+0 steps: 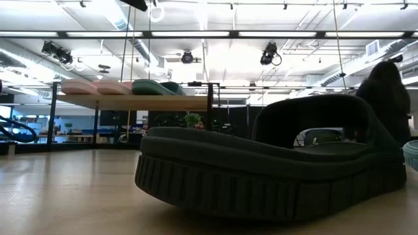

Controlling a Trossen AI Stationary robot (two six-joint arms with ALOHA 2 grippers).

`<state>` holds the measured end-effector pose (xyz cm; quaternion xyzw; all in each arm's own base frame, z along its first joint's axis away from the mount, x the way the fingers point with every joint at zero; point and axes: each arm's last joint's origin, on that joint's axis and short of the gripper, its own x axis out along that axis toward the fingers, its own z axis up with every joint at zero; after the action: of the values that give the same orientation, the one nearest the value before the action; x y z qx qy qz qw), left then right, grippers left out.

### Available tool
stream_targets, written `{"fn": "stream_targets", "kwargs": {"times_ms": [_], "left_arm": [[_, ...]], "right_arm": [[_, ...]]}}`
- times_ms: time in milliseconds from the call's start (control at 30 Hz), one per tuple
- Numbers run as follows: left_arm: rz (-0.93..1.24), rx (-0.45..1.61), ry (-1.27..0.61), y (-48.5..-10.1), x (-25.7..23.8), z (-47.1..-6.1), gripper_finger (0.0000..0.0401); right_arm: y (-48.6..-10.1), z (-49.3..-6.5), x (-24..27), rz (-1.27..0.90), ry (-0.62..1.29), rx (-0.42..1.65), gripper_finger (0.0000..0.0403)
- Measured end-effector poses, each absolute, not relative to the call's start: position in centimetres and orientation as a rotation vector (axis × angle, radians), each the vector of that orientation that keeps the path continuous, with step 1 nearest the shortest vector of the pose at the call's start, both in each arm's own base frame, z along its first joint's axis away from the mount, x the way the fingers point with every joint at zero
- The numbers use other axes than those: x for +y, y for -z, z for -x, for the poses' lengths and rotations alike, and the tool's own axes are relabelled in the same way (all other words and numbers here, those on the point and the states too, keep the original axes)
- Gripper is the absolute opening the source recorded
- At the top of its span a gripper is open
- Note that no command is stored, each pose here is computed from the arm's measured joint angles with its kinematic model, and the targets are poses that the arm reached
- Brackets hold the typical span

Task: Pick and place slides into the shelf
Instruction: Put the green slide on the shelf

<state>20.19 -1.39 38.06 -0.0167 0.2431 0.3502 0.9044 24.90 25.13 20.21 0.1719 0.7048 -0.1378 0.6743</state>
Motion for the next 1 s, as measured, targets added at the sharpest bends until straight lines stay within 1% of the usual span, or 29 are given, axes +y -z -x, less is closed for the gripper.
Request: {"fn": "stream_targets", "kwargs": {"times_ms": [167, 300, 433, 633, 733, 900, 1000], "left_arm": [[0.006, 0.541, -0.725, -37.3, -1.6, -21.3, 0.0008], [-0.049, 0.574, -0.714, -37.0, -1.7, -21.7, 0.0015], [-0.052, 0.578, -0.715, -36.9, -1.7, -21.9, 0.0019], [-0.056, 0.580, -0.714, -36.9, -1.7, -21.9, 0.0008], [-0.060, 0.587, -0.714, -36.8, -1.7, -21.8, 0.0007], [-0.057, 0.590, -0.717, -36.8, -1.7, -21.8, 0.0021], [-0.053, 0.589, -0.718, -36.8, -1.7, -21.8, 0.0024]], "right_arm": [[-19.3, -25.2, 25.1, -0.346, 0.326, 1.582, 0.0076], [-19.1, -25.3, 24.8, -0.280, 0.346, 1.564, 0.0070], [-19.1, -25.0, 24.1, -0.185, 0.428, 1.524, 0.0064], [-19.3, -24.9, 23.2, -0.047, 0.497, 1.470, 0.0056], [-19.4, -25.1, 22.8, -0.062, 0.512, 1.470, 0.0055], [-20.5, -25.0, 22.6, -0.155, 0.539, 1.449, 0.0055], [-20.6, -24.9, 22.7, -0.151, 0.521, 1.457, 0.0055]]}}
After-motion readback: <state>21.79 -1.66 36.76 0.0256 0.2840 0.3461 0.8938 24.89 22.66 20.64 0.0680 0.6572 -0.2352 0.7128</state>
